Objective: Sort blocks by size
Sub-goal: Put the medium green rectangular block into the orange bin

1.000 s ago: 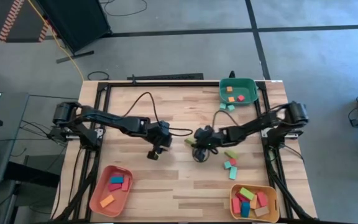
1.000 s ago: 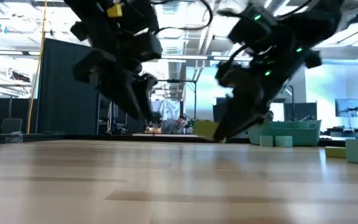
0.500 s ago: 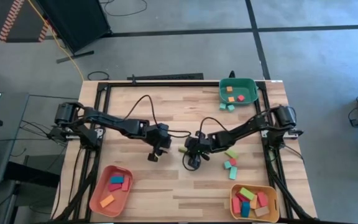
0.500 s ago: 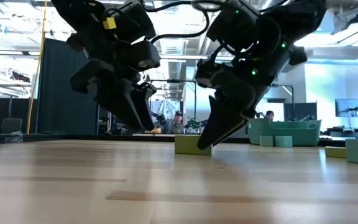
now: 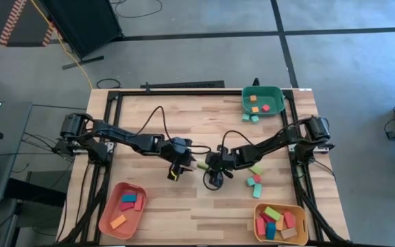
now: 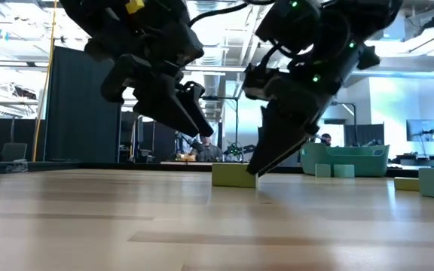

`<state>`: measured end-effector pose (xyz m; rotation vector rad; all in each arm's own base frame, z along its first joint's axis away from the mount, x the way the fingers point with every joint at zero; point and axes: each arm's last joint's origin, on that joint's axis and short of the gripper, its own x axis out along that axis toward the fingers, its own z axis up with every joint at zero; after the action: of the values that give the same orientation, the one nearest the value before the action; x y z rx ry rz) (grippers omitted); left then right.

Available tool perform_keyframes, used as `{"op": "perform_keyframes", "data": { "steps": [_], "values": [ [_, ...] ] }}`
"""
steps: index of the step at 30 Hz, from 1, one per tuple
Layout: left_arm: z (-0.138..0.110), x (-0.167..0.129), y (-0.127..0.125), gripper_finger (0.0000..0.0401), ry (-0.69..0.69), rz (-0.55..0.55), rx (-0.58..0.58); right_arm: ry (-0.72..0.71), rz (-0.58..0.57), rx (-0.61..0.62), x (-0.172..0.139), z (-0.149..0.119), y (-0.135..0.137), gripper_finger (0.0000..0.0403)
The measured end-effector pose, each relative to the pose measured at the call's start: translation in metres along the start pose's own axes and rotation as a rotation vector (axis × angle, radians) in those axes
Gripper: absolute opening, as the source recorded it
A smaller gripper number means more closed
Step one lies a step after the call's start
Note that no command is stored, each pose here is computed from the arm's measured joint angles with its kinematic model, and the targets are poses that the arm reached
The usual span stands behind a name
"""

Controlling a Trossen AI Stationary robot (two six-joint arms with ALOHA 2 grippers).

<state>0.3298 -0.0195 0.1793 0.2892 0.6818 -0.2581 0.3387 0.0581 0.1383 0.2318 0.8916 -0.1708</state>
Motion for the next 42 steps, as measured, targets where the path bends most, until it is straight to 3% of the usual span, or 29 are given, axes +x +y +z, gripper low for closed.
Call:
{"op": "perform_keyframes", "data": {
  "steps": [7, 10, 18, 22, 29, 34, 38, 42],
  "values": [
    [-0.010, 0.026, 0.000, 0.0197, -0.003, 0.003, 0.014, -0.031, -0.040, 0.005, -0.036, 0.002, 0.012, 0.0235],
    [-0.013, 0.035, 0.002, 0.0197, 0.032, 0.053, 0.012, -0.065, -0.038, 0.008, -0.053, 0.002, 0.021, 0.0235],
    [-0.010, 0.036, 0.010, 0.0197, -0.021, 0.073, 0.011, -0.137, -0.040, -0.005, -0.085, -0.006, 0.043, 0.0235],
    [-0.014, 0.040, 0.014, 0.0197, -0.042, 0.001, -0.014, -0.162, -0.044, -0.023, -0.092, -0.011, 0.052, 0.0235],
    [-0.028, 0.066, 0.015, 0.0197, 0.018, -0.028, -0.042, -0.173, -0.039, -0.012, -0.094, -0.014, 0.058, 0.0235],
    [-0.023, 0.070, 0.017, 0.0195, 0.004, -0.022, -0.054, -0.172, -0.030, -0.012, -0.095, -0.016, 0.061, 0.0235],
    [-0.022, 0.070, 0.018, 0.0172, 0.006, -0.018, -0.046, -0.171, -0.024, -0.012, -0.096, -0.018, 0.063, 0.0235],
    [-0.024, 0.070, 0.017, 0.0116, 0.028, -0.027, -0.029, -0.168, -0.025, -0.013, -0.096, -0.018, 0.062, 0.0235]
  ]
}}
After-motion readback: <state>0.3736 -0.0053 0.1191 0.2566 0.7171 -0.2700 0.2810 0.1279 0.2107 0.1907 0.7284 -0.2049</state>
